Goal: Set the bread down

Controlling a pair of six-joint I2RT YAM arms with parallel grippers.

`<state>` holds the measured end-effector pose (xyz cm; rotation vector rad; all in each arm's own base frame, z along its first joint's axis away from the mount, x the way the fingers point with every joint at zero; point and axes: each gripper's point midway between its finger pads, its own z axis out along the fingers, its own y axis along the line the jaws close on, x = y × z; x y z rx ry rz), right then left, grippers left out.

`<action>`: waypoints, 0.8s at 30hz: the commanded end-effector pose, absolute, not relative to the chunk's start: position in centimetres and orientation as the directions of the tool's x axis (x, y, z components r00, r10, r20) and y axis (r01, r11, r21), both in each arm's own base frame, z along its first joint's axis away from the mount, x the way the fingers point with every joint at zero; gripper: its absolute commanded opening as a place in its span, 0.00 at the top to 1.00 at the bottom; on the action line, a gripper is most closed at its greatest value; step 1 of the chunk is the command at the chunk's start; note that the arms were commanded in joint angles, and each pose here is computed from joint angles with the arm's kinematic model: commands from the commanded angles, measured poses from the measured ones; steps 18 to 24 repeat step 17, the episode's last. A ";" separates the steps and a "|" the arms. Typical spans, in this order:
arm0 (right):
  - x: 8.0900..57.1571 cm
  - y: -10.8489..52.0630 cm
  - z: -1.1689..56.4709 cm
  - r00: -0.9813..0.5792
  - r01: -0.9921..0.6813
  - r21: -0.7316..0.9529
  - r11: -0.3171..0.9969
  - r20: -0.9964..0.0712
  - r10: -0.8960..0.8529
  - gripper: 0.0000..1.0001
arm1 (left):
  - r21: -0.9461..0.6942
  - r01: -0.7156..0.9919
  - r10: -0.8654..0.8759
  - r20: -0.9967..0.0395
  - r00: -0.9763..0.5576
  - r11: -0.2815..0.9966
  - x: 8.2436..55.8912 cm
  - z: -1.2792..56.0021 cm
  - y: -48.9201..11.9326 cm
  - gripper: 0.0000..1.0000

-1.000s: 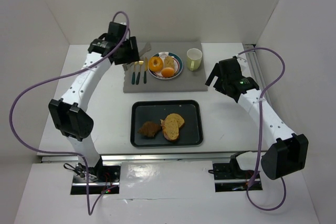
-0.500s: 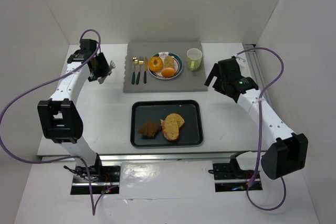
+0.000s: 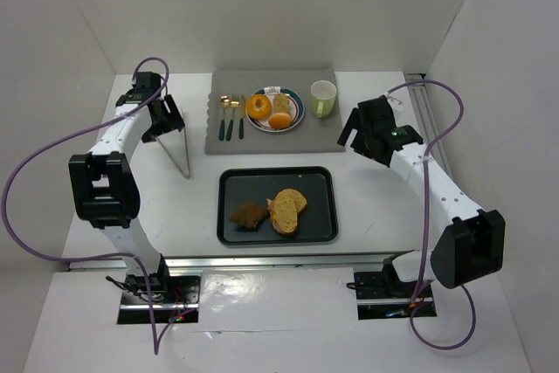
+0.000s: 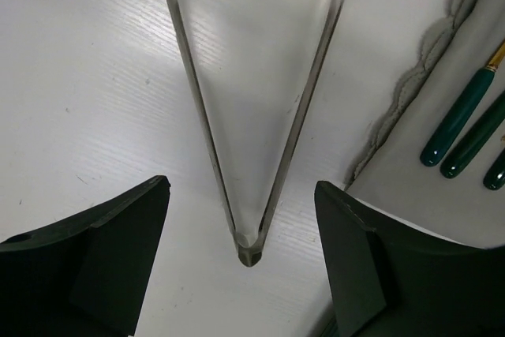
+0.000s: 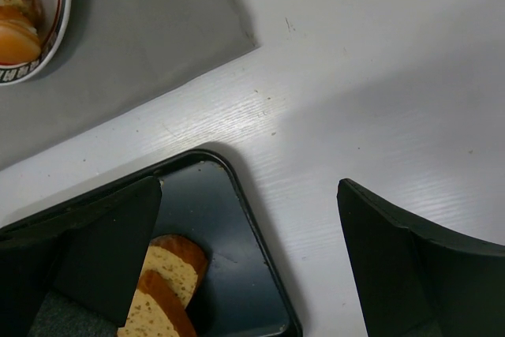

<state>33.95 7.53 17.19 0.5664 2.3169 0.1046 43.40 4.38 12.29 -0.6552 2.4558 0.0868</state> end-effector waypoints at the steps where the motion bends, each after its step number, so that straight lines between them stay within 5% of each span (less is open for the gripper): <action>1: 35.4 8.2 18.3 -0.609 0.333 0.255 0.908 -0.677 0.413 0.00 | -0.118 -0.459 -0.434 -0.591 -0.680 0.881 43.1 14.6 4.5 0.13; 8: 36.1 7.4 18.8 -0.595 0.367 0.217 0.905 -0.693 0.407 0.00 | -0.223 -0.342 -0.400 -0.655 -0.641 0.913 40.7 21.7 1.0 0.13; 15: 36.4 7.7 18.0 -0.619 0.364 0.186 0.913 -0.684 0.386 0.00 | -0.292 -0.128 -0.297 -0.661 -0.689 0.948 35.0 22.5 -5.9 0.13; 24: 36.5 7.8 17.4 -0.620 0.376 0.191 0.907 -0.676 0.399 0.00 | -0.256 -0.165 -0.299 -0.688 -0.661 0.952 34.2 21.3 -5.8 0.13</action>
